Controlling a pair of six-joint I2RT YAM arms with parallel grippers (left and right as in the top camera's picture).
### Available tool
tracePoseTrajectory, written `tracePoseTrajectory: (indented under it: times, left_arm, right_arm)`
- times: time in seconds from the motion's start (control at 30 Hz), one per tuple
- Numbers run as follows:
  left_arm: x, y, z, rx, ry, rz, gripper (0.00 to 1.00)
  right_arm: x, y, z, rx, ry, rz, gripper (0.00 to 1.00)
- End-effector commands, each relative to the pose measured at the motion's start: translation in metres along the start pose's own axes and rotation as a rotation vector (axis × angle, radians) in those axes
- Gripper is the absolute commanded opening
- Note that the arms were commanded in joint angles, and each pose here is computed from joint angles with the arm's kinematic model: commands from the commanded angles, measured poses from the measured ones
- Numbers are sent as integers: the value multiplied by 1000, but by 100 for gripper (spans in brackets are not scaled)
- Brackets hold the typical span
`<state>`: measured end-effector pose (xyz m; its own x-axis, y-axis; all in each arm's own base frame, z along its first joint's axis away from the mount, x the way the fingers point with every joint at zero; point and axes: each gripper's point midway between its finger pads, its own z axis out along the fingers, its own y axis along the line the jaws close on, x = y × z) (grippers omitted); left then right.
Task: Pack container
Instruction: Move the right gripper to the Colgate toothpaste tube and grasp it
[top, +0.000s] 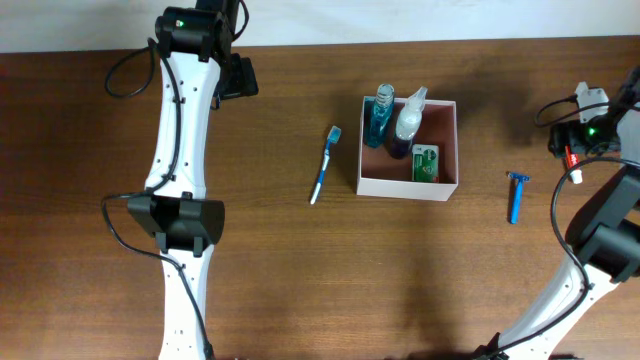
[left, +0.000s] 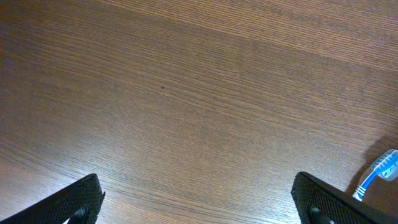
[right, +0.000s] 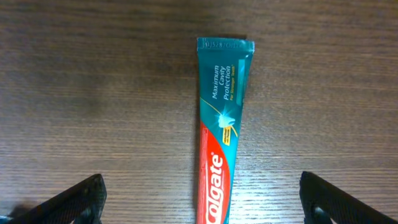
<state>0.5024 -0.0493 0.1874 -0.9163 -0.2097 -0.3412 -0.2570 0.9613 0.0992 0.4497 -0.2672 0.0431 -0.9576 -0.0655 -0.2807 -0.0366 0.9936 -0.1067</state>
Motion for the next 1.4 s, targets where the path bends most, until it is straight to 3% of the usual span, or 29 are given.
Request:
tracePoseTrajectory:
  times: [0.0, 0.57, 0.73, 1.03, 1.17, 1.3, 1.37]
  left_arm:
    - [0, 2, 1, 1, 5, -11, 99]
    - [0, 2, 1, 1, 4, -12, 99]
    - [0, 2, 1, 1, 4, -11, 100]
    - [0, 2, 1, 1, 5, -11, 99]
    - [0, 2, 1, 1, 5, -11, 99]
    - [0, 2, 1, 1, 5, -11, 99]
    - [0, 2, 1, 1, 5, -11, 99]
  right_arm:
    - [12, 3, 20, -4, 52, 19, 94]
    - [25, 10, 50, -35, 103, 63, 89]
    - [24, 8, 50, -30, 97, 63, 78]
    - [28, -1, 49, -13, 101, 76, 68]
    - [31, -4, 49, -17, 99, 89, 53]
    - [34, -9, 48, -13, 100, 122, 52]
    - [37, -11, 48, -13, 104, 130, 45]
